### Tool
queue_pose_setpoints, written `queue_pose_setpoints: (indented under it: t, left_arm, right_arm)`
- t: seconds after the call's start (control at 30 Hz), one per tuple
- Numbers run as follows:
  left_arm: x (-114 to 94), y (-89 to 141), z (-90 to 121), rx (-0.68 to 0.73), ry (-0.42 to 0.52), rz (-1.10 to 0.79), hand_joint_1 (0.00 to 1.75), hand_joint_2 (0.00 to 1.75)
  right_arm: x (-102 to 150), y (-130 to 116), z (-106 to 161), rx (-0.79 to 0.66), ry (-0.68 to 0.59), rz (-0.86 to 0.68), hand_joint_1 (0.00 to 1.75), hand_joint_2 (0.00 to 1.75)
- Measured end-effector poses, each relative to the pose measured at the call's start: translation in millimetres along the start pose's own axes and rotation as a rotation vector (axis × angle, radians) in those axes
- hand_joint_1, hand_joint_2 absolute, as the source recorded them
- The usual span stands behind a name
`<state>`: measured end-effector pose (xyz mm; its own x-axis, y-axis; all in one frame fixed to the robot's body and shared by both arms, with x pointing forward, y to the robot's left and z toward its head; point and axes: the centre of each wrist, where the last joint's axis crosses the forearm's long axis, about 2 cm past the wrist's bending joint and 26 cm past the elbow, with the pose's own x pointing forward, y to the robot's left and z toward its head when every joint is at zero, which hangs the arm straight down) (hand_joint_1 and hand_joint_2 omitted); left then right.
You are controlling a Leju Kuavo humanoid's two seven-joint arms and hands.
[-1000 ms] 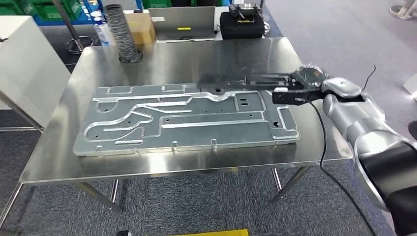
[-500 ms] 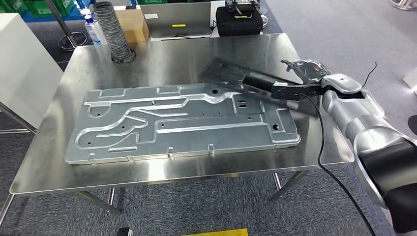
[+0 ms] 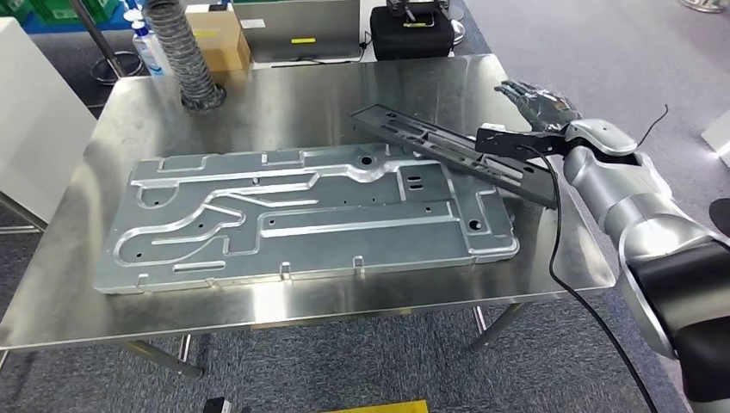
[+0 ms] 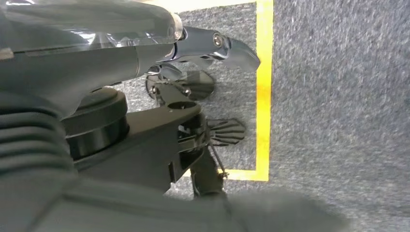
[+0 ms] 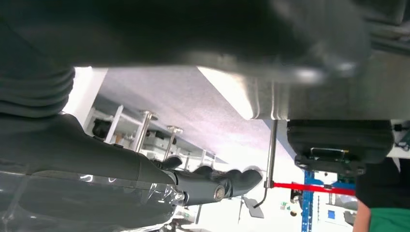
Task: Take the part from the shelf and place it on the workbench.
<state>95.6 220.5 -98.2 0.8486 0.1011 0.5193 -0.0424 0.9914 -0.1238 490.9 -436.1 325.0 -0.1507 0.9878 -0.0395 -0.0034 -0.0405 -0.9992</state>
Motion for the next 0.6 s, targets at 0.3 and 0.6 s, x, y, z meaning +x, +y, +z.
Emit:
queue_pose_setpoints:
  t: [0.3, 0.6]
  left_arm:
    - [-1.4, 0.2, 0.5, -0.003, 0.002, 0.007, 0.0, 0.0]
    - [0.5, 0.7, -0.2, 0.001, -0.005, 0.014, 0.0, 0.0]
  right_arm:
    - [-3.6, -12.2, -0.7, -0.051, 0.003, -0.073, 0.0, 0.0]
    - [-17.1, -20.0, 4.3, -0.079, 0.036, -0.085, 0.0, 0.0]
